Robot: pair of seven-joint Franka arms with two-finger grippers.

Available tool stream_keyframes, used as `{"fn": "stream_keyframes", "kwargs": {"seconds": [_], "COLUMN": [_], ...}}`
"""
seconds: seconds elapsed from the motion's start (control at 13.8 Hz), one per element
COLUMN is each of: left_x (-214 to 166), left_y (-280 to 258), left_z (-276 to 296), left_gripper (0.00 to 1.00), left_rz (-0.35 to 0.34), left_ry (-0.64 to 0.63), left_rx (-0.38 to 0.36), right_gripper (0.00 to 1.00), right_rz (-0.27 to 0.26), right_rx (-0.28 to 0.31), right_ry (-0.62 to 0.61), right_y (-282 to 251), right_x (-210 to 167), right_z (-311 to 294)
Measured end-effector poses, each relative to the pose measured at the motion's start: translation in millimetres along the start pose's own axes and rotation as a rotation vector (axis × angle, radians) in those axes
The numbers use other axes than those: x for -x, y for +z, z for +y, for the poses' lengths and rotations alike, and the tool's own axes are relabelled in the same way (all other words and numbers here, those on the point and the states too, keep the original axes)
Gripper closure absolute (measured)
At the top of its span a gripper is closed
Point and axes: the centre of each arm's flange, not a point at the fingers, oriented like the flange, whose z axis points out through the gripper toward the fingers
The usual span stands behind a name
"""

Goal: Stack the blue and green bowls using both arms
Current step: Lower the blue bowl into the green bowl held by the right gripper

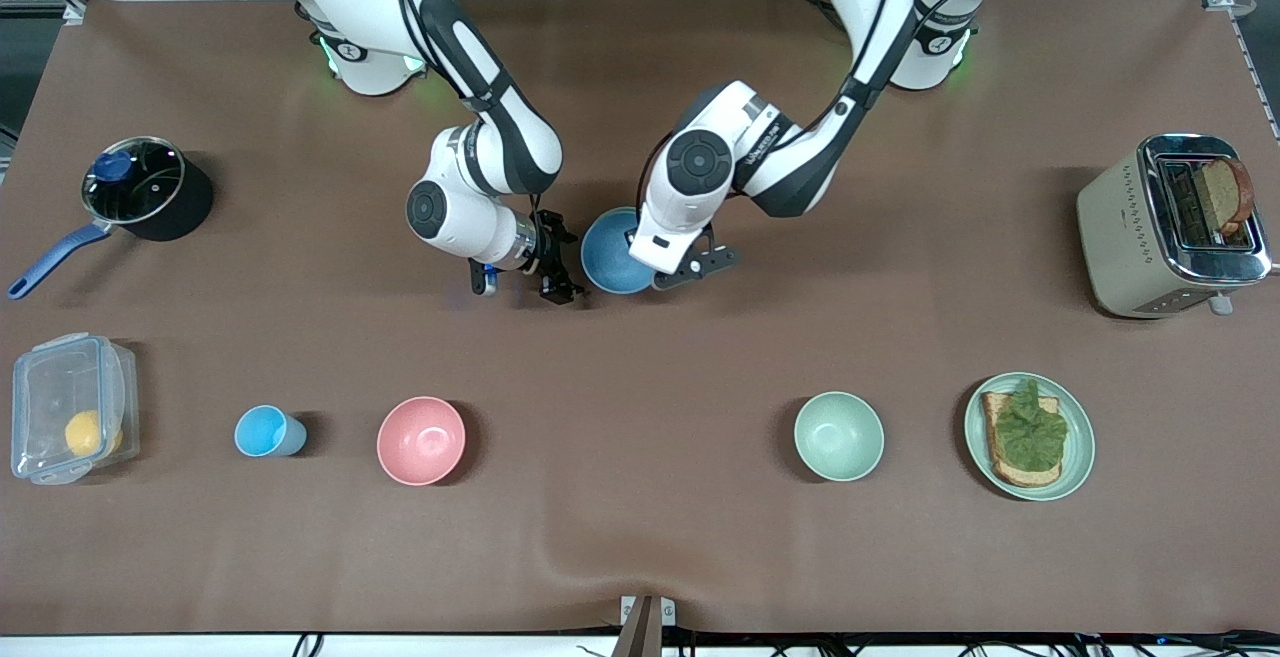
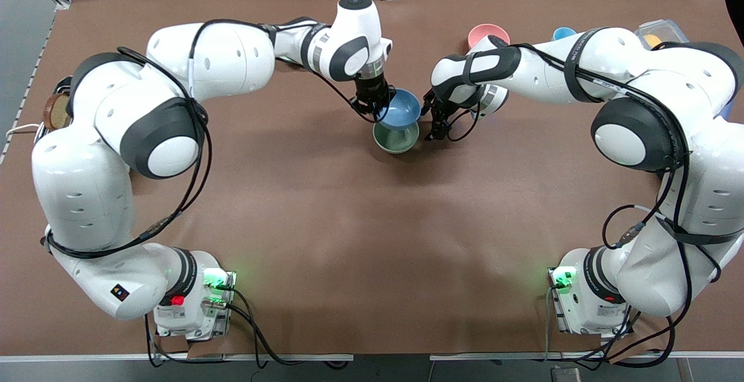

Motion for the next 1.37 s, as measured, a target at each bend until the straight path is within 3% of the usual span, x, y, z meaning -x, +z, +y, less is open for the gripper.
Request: {"fn": "stream_keyframes", "kwargs": {"seconds": [1.23,1.37], "left_x": [16,13], "left_y": [32,29], "left_z": [5,6], "left_gripper": [0.95,0.79], "left_rz": [-0.018,-0.014], "left_ry": [0.008,0.005], "left_rx": [-0.043,-0.036], "right_gripper": [0.0,0.0], "right_rz": [0.0,0.0], "right_rx": [-0.002,-0.001], "right_ry": [0.001,0.0], "right_y": [0,0], "right_x": [0,0], "right_z": [0,0]}}
